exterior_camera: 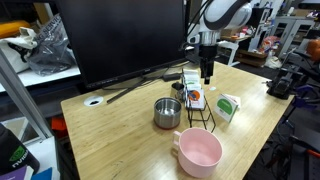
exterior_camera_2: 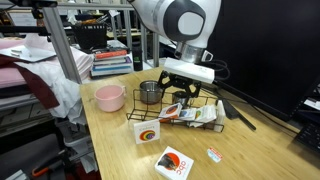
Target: Remove the white and orange book from the rack and put it on the table
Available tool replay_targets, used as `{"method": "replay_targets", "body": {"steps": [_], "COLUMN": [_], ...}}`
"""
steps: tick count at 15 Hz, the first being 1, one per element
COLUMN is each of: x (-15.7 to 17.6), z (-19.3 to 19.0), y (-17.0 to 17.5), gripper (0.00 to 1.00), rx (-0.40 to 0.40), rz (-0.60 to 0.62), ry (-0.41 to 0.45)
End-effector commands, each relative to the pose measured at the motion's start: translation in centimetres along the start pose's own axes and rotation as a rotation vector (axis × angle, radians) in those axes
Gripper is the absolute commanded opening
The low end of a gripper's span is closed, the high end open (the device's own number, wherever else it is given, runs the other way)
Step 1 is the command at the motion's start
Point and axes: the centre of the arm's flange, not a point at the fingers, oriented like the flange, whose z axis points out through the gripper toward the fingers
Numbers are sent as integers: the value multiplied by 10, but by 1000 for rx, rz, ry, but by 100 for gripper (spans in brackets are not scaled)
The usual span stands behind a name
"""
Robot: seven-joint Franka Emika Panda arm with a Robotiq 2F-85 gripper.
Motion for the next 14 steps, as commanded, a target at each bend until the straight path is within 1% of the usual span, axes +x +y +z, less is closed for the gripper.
{"method": "replay_targets", "body": {"steps": [1,3,7,14], "x": [17,22,29,39], "z": [7,14,25,43], "y": [20,24,35,47], "gripper": [100,100,100,100], "rx": [77,110,144,169], "rz": [-44,-62,-88,-123], "ry": [-26,-38,-51,-45]}}
